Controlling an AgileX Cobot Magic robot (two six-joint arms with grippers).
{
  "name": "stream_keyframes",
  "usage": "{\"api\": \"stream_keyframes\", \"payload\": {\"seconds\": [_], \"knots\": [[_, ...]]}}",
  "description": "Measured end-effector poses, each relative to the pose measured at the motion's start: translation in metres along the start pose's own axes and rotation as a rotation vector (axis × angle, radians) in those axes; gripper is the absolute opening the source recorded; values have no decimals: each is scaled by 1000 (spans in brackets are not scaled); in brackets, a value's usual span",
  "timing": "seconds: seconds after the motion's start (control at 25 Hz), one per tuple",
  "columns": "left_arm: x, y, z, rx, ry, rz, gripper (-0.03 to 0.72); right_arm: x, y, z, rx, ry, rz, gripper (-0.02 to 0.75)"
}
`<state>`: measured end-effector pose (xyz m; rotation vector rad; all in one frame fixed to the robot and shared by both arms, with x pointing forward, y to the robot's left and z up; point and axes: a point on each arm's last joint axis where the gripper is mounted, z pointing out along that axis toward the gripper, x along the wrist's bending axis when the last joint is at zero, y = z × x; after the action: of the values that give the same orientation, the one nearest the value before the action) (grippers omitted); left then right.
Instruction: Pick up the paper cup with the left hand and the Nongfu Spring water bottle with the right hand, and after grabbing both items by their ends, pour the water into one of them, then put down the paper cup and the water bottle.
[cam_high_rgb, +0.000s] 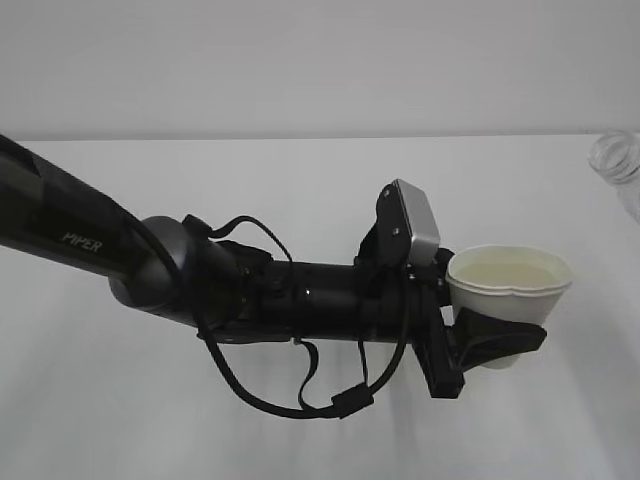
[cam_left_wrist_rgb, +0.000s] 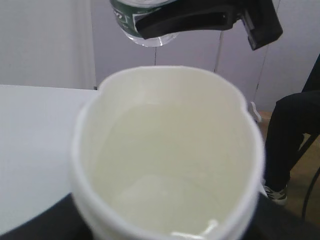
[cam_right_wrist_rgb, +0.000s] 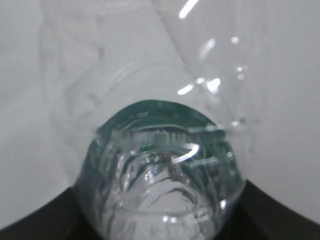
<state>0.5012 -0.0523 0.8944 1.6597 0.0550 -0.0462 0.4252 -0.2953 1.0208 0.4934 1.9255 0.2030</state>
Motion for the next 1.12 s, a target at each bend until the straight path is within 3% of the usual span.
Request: {"api": "stream_keyframes", "payload": {"seconds": [0.56, 1.12], "knots": [[7, 1, -6, -15, 18, -4, 396, 1, -1, 0, 2, 3, 116, 420], [44, 4, -39, -54, 115, -12, 396, 1, -1, 0, 2, 3, 242, 420]]}}
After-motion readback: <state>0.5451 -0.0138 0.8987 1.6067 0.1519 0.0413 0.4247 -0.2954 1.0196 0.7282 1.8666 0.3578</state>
